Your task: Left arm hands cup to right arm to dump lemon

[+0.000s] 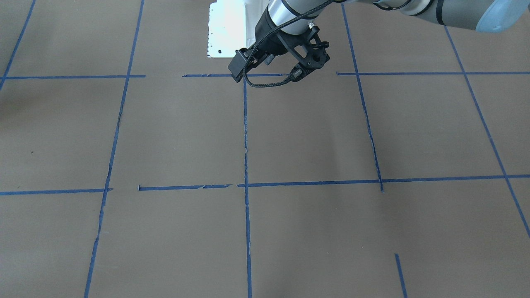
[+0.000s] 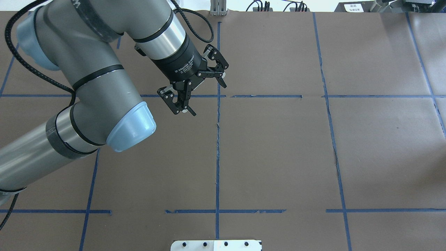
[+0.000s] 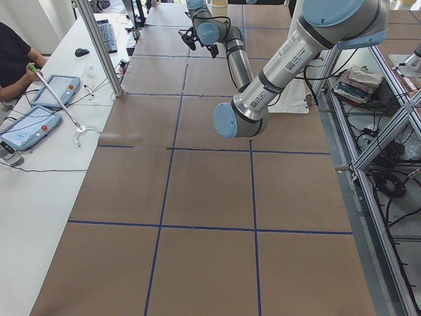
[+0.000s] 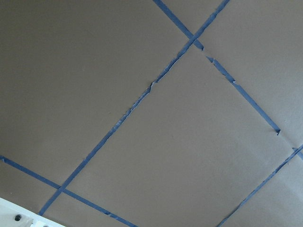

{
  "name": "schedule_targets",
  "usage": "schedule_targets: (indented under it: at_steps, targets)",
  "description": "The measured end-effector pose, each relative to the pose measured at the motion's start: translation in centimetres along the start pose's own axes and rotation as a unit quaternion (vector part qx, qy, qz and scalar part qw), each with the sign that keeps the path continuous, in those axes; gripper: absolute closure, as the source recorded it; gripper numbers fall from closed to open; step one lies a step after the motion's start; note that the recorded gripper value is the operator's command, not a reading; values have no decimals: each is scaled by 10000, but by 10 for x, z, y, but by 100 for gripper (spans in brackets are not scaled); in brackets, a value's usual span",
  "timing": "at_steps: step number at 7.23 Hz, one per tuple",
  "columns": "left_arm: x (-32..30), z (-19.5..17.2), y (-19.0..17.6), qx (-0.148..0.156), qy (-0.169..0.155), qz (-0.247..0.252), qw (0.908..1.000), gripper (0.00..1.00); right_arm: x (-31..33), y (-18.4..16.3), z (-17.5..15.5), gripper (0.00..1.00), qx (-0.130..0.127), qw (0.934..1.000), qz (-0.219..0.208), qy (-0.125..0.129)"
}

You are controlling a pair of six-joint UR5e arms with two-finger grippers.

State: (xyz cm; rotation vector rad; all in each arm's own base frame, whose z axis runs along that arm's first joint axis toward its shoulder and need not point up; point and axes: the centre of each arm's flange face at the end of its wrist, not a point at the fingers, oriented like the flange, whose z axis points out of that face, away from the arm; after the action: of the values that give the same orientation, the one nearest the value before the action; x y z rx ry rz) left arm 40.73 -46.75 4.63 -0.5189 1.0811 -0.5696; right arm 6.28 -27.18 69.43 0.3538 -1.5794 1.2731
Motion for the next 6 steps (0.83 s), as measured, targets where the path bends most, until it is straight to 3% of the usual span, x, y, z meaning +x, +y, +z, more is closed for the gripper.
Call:
schedule_targets:
  at_steps: [1,2,4,6]
  targets:
    - [-1,1,-2,8,-11,-14,10000,0,0,-7,-9,54,126,9973,715,-146]
    - [-2,2,-4,15,-18,-25,10000,0,-3,-12,-15,53,180,9904,1334,-322]
    - [-4,2,-7,20,-29,-5,10000,0,-5,-17,-23,52,133,9686,2409,-605]
    - [-6,3,-9,43,-36,-10,10000,0,3,-22,-34,51,47,9479,3080,-807]
